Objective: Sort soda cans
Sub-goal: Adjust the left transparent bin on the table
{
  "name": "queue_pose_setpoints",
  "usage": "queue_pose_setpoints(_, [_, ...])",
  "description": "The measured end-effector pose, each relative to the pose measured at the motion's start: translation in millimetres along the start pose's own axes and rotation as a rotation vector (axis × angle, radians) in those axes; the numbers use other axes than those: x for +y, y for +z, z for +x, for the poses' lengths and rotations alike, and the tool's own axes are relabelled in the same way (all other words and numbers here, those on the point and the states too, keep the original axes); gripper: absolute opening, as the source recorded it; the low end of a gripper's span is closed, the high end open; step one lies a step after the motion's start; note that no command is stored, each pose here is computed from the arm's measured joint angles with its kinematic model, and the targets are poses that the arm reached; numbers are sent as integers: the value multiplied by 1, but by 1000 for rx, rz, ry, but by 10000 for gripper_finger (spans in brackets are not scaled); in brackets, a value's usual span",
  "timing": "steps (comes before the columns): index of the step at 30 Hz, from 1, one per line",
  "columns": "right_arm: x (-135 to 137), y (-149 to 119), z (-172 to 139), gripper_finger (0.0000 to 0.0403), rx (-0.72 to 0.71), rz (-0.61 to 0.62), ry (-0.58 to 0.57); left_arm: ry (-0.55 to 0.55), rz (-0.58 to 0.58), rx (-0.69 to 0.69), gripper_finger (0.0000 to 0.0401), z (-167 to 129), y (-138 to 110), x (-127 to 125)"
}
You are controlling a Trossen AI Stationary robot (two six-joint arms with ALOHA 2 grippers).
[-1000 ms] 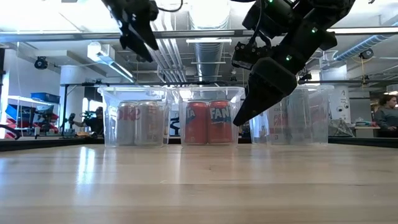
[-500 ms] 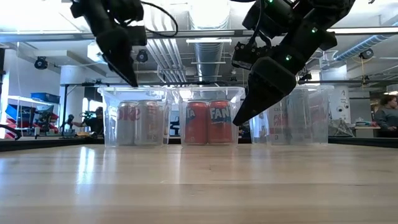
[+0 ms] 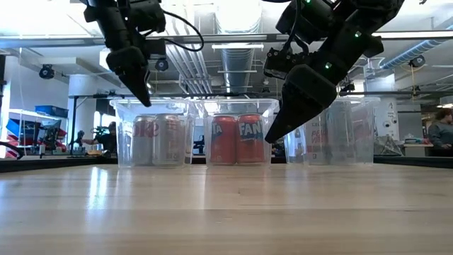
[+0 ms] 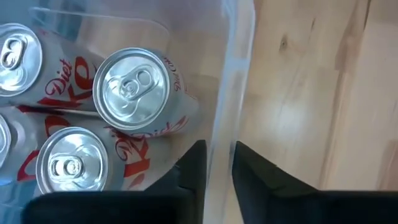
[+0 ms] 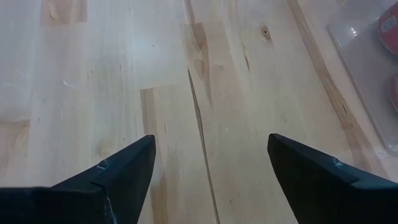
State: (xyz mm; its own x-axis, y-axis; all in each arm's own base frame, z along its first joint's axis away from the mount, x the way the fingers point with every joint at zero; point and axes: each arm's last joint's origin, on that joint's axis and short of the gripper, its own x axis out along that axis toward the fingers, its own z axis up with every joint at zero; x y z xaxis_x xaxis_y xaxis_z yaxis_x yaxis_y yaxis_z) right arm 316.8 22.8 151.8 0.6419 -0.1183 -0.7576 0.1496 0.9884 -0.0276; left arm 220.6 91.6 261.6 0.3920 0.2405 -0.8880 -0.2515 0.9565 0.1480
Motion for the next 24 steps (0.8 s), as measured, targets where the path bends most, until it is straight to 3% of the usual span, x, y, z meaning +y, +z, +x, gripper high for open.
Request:
queue_pose_setpoints(5, [0,0,0,301,0,0,0,-5,31,19,26,-1,-2,1])
queue_pose_setpoints(13, [0,0,0,315,0,0,0,-13,47,47,52,0,-5,1])
queue_pose_setpoints(24, [0,0,0,322,-3,19,0,-21,217,62,37,0,-7,1])
